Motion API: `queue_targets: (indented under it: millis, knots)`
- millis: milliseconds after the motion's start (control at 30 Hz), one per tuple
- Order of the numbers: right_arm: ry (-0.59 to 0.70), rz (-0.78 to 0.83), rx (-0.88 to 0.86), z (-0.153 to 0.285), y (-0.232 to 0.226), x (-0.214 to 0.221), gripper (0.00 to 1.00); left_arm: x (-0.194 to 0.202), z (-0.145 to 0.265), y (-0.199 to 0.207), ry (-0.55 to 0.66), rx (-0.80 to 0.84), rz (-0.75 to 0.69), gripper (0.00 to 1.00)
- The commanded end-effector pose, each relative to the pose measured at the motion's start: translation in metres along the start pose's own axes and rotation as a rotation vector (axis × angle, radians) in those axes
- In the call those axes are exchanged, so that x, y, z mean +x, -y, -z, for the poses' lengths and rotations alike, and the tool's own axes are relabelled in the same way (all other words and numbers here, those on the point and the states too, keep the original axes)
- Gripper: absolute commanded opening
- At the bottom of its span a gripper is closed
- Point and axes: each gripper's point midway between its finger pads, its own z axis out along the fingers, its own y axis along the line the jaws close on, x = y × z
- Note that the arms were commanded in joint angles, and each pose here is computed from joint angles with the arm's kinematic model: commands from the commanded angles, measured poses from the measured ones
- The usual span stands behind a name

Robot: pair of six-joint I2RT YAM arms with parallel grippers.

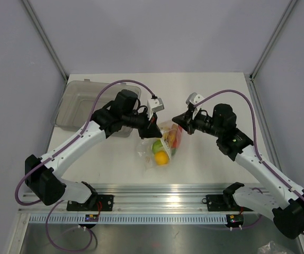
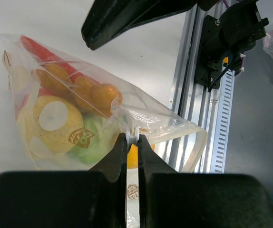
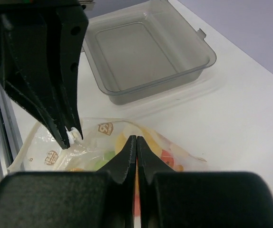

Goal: Place the food in the zip-top bag and seal the zipper
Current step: Zip the zipper food storage bag at the center of the board.

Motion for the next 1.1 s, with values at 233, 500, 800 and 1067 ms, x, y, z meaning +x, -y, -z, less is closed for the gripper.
queue_targets:
  millis: [233, 500, 800, 1067]
  knots:
    - [-0.127, 0.223, -0.278, 0.024, -0.034, -0.012, 0.47, -0.052, 0.039, 0.025, 0.149, 0.100, -0.125, 0.00]
    - [-0.127, 0.229, -0.482, 0.014, -0.050, -0.035, 0.65, -0.052, 0.056, 0.025, 0.147, 0.129, -0.158, 0.00]
    - [-0.151, 0.097, -0.648, -0.002, -0.069, -0.031, 0.70, -0.052, 0.060, 0.020, 0.151, 0.132, -0.152, 0.00]
    - [-0.173, 0.024, -0.647, -0.022, -0.080, -0.016, 0.69, -0.052, 0.060, 0.022, 0.153, 0.152, -0.154, 0.00]
